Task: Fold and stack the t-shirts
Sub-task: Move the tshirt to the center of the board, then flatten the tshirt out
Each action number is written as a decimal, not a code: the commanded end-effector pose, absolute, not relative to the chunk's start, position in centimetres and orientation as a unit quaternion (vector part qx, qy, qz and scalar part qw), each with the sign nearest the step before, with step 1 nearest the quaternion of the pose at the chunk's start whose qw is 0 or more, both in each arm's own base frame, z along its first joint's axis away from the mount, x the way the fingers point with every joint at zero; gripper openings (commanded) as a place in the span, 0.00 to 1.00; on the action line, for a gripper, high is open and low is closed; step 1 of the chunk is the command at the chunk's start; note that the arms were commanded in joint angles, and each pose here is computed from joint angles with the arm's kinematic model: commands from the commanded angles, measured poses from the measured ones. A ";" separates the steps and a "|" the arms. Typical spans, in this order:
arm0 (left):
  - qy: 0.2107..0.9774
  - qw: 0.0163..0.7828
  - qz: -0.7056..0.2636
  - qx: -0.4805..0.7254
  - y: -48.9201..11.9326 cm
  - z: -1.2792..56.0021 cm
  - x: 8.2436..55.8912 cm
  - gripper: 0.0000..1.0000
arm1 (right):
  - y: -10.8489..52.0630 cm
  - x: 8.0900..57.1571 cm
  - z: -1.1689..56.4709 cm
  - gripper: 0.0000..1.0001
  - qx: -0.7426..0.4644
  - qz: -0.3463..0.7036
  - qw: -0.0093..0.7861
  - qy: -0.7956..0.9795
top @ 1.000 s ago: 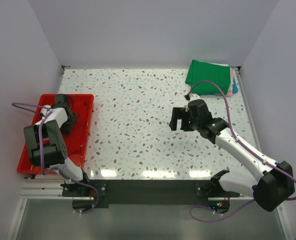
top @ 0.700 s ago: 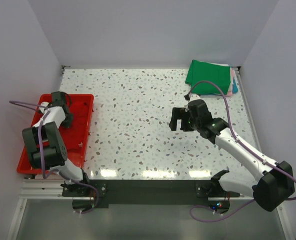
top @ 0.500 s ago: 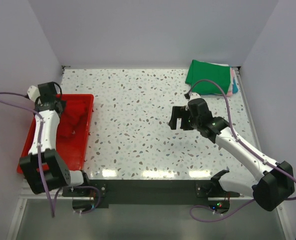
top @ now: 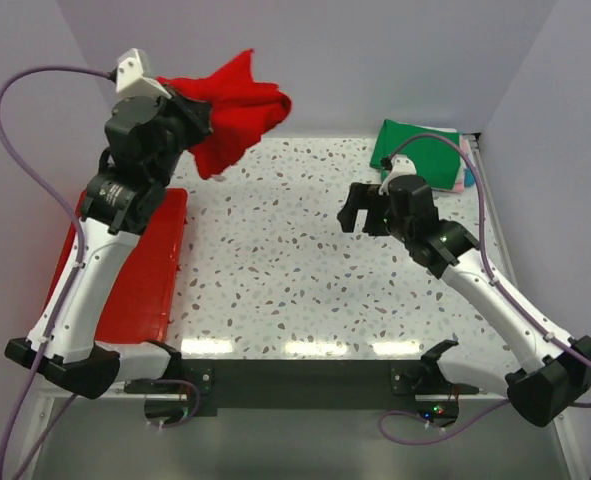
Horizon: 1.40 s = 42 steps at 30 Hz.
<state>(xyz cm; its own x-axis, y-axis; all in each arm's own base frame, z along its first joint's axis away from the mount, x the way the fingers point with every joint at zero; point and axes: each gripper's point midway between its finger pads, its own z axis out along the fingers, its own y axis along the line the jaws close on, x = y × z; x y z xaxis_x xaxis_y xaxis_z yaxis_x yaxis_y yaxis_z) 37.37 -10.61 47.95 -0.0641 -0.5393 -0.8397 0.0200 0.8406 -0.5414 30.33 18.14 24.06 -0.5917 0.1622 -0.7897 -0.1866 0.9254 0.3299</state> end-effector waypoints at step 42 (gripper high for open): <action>0.887 0.303 -0.341 0.073 -33.4 10.1 32.8 0.59 | 15.5 36.5 7.7 0.81 0.094 0.048 0.361 0.926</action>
<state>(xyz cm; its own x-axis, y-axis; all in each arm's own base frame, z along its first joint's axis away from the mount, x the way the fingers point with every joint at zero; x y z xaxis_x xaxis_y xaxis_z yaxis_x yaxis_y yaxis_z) 31.65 -30.48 7.43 -0.8522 -0.0930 -0.5149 0.2248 0.8235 -0.5209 34.98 16.26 6.69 -0.7756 0.1229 -0.6191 0.0735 0.9918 0.1047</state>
